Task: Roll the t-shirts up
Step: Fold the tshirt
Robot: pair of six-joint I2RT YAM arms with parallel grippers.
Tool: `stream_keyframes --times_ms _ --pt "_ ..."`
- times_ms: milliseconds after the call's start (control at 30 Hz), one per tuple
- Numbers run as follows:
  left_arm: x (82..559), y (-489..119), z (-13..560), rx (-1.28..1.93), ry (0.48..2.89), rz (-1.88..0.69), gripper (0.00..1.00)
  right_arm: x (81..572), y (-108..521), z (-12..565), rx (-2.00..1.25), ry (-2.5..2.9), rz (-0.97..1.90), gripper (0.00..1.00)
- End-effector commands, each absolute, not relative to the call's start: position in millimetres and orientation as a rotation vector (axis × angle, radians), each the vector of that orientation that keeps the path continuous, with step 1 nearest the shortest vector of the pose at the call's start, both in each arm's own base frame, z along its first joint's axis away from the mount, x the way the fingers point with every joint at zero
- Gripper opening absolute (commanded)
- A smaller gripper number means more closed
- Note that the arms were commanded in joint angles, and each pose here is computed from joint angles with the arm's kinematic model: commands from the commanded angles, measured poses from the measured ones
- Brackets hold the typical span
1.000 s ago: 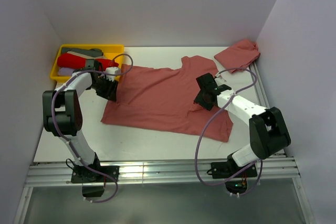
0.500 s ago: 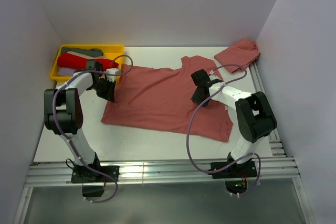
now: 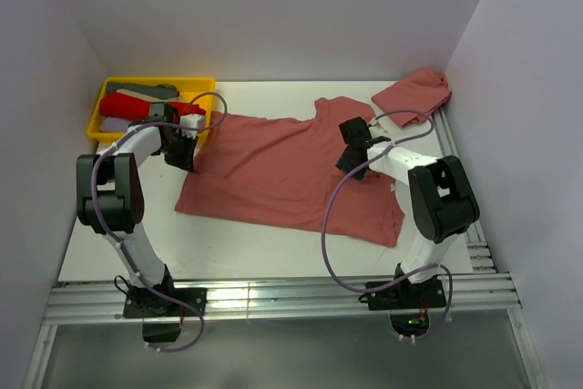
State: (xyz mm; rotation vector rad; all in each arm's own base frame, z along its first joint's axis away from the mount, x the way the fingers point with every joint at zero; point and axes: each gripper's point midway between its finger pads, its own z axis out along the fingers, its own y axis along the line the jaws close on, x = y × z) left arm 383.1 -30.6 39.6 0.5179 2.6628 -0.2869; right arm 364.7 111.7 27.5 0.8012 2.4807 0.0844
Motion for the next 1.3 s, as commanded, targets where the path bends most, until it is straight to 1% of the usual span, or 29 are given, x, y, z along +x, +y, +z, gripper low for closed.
stream_keyframes --times_ms 0,33,100,133,167,233,267,333,367,467,533,567,633,667,733,767,867,933,1067,1100,1267 --pt "395.0 -24.4 55.5 0.475 2.605 -0.206 0.0 374.5 108.0 34.7 0.787 2.433 0.106 0.45" --pt "396.4 -21.4 54.6 0.467 2.607 -0.179 0.0 375.3 107.1 36.9 0.792 2.426 0.11 0.46" --pt "394.7 -20.2 51.3 0.456 2.619 -0.177 0.07 378.7 106.2 44.7 0.789 2.412 0.118 0.48" --pt "394.6 -20.0 50.7 0.46 2.62 -0.176 0.08 378.1 106.0 46.5 0.789 2.411 0.12 0.48" --pt "393.6 -20.2 49.8 0.456 2.624 -0.178 0.14 379.9 106.0 51.7 0.786 2.401 0.12 0.49" --pt "392.7 -22.1 50.3 0.46 2.62 -0.188 0.21 379.1 103.2 65.6 0.78 2.381 0.12 0.52" --pt "393.5 -21.9 51.1 0.455 2.616 -0.189 0.28 380.8 102.1 73.7 0.778 2.362 0.117 0.53" --pt "395.1 -23.3 57.0 0.458 2.598 -0.191 0.35 376.9 97.6 89.0 0.781 2.345 0.109 0.57" --pt "396.6 -23.9 62.0 0.46 2.584 -0.196 0.42 377.9 94.1 96.6 0.787 2.33 0.098 0.58" --pt "403.5 -26.5 76.3 0.46 2.546 -0.201 0.49 364.7 85.4 109.4 0.811 2.325 0.083 0.6" --pt "408.2 -27.7 89.5 0.459 2.511 -0.217 0.51 355.4 83.3 121.6 0.835 2.294 0.124 0.61" --pt "409.9 -25.7 93.6 0.453 2.504 -0.216 0.51 346.3 80.3 115.9 0.844 2.302 0.126 0.61" --pt "413.8 -26.9 100.5 0.464 2.502 -0.235 0.51 337.9 76.0 125.1 0.87 2.265 0.17 0.61" --pt "415.1 -27.2 102.2 0.471 2.5 -0.245 0.5 329.3 71.3 118.4 0.886 2.272 0.158 0.61" --pt "416.5 -29.0 103.1 0.474 2.51 -0.264 0.49 319.0 64.8 122.4 0.911 2.249 0.166 0.61" --pt "415.6 -29.9 102.6 0.483 2.515 -0.272 0.48 308.8 61.8 113.2 0.922 2.27 0.152 0.61" --pt "404.5 -31.6 98.3 0.498 2.535 -0.3 0.48 286.3 51.8 101.5 0.971 2.29 0.126 0.61" --pt "391.9 -31.8 98.4 0.515 2.531 -0.319 0.5 268.5 42.9 91.3 1.009 2.3 0.1 0.61" --pt "375.7 -32.7 104.5 0.563 2.512 -0.325 0.58 250.5 30.8 82.5 1.083 2.283 0.148 0.63" --pt "372.7 -33.4 104.7 0.571 2.514 -0.331 0.58 249.5 31.0 85.9 1.087 2.266 0.192 0.64" --pt "358.9 -31.6 109.4 0.606 2.513 -0.33 0.61 241.9 9.9 82.8 1.17 2.241 0.179 0.66"
